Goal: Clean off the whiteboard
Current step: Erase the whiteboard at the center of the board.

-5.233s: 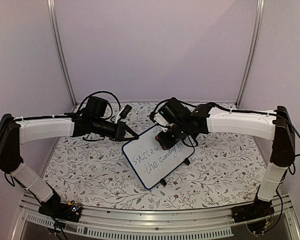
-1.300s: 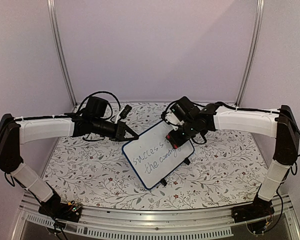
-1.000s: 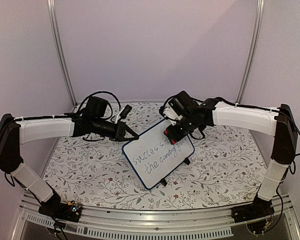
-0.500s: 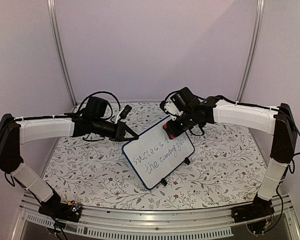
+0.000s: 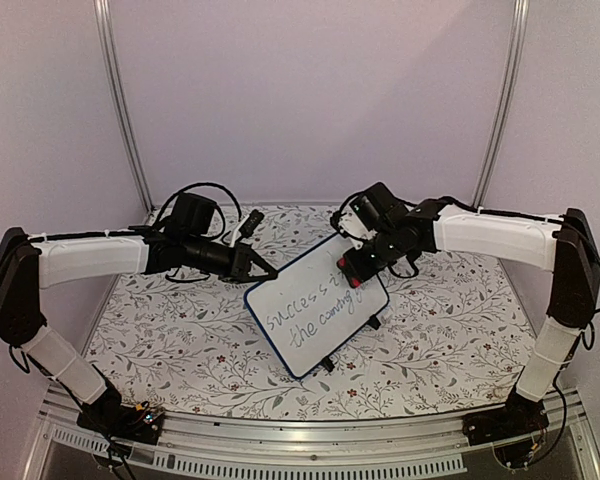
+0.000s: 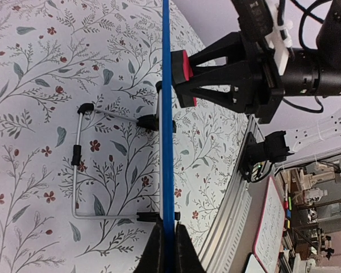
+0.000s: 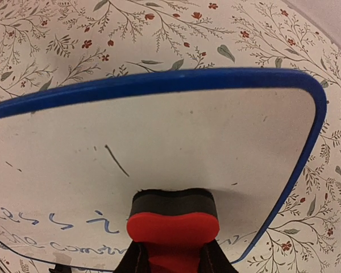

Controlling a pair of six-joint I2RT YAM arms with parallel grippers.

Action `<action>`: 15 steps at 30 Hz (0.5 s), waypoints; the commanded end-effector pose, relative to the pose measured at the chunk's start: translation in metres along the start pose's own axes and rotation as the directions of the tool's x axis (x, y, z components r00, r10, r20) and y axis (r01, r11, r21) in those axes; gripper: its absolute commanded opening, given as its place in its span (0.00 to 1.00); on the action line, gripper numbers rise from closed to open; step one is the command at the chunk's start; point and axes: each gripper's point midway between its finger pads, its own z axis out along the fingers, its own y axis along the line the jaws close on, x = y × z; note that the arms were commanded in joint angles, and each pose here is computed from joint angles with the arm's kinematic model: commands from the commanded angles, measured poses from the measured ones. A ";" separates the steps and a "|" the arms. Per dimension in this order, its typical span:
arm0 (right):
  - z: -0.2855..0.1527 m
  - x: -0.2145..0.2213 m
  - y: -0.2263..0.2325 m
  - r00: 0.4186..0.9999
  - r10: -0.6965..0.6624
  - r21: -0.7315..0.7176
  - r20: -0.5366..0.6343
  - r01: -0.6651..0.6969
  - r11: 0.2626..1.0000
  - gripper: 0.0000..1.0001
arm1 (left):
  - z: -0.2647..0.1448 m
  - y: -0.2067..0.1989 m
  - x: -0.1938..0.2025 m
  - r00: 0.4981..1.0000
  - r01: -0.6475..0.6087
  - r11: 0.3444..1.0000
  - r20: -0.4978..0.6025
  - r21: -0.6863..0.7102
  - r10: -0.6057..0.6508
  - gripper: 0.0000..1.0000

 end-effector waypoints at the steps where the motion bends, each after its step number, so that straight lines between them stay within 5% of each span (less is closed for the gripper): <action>1: -0.008 -0.034 -0.005 0.997 0.014 0.015 0.072 -0.015 1.000 0.20 | 0.002 -0.016 0.003 0.998 -0.058 0.996 -0.009 0.066 0.059 0.00; 9: -0.033 -0.048 -0.012 0.993 0.037 0.043 0.116 -0.042 0.998 0.20 | 0.000 -0.016 0.001 0.998 -0.059 0.997 0.001 0.056 0.059 0.01; 15: -0.052 -0.031 0.011 0.993 0.004 0.033 0.119 -0.008 0.999 0.20 | -0.003 -0.016 -0.003 0.998 -0.059 0.997 0.014 0.050 0.059 0.11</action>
